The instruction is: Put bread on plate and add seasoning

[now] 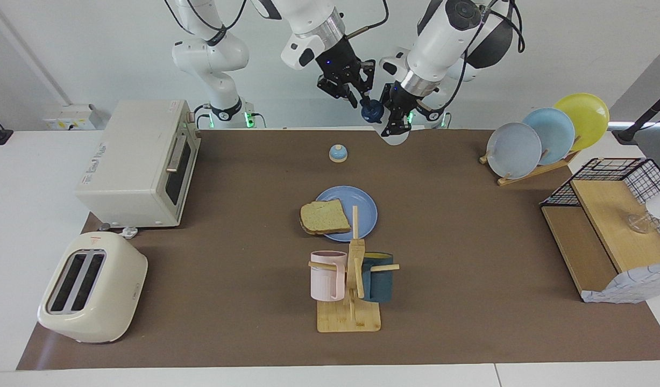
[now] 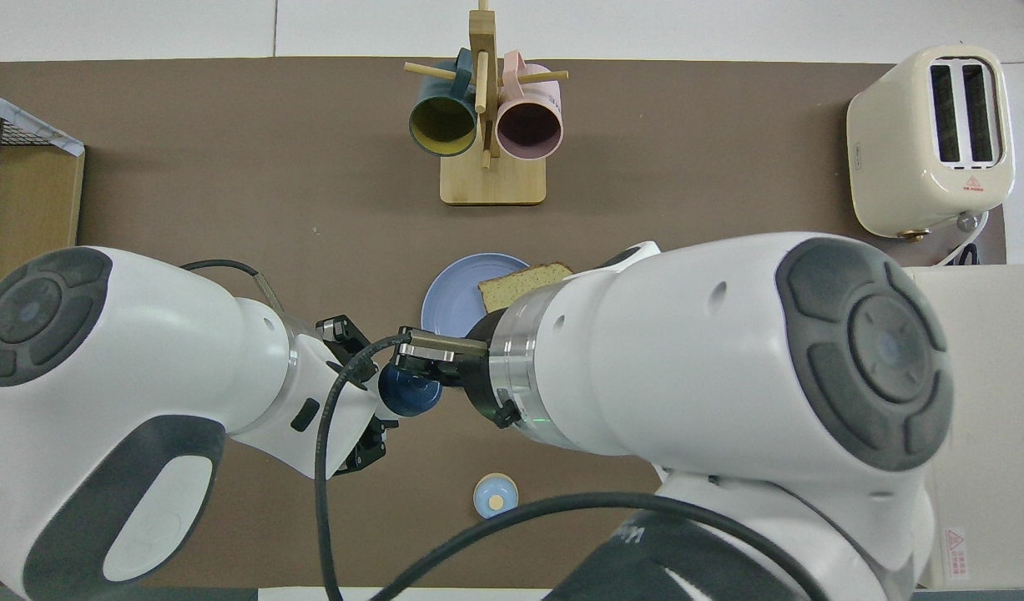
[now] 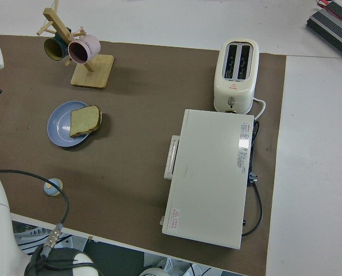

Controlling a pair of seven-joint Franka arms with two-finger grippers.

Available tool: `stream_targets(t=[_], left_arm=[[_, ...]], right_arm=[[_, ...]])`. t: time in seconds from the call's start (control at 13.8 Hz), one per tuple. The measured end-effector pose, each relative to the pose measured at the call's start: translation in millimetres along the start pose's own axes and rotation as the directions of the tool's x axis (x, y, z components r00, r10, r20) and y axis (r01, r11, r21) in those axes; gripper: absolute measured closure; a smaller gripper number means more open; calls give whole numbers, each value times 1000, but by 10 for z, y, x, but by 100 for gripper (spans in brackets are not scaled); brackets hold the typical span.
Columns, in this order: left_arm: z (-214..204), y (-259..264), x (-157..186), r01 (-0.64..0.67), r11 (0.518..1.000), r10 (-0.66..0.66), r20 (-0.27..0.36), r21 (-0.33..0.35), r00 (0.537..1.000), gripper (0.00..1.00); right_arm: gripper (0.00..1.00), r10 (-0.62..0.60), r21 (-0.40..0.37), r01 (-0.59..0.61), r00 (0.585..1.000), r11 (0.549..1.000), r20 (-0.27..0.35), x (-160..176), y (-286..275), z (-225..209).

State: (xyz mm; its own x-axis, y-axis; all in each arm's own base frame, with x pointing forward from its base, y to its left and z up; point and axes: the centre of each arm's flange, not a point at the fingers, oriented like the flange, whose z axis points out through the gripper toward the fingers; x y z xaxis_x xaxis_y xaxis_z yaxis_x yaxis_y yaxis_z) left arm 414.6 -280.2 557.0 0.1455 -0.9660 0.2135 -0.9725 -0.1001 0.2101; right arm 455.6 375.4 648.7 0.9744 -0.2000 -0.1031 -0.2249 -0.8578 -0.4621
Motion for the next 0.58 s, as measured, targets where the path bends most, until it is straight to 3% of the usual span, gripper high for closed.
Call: stream_targets(t=[0.15,0.58], left_arm=[[10,1,-2,3,1000,-3,0,-2,1000,57],[-12,6,2,15,1000,-15,-12,4,1000,57]], right_arm=[[87,0,1,0,1000,1000,-1,-1,-2,-6],[87,40,8,-40,999,999,-6,16,-2,-36]])
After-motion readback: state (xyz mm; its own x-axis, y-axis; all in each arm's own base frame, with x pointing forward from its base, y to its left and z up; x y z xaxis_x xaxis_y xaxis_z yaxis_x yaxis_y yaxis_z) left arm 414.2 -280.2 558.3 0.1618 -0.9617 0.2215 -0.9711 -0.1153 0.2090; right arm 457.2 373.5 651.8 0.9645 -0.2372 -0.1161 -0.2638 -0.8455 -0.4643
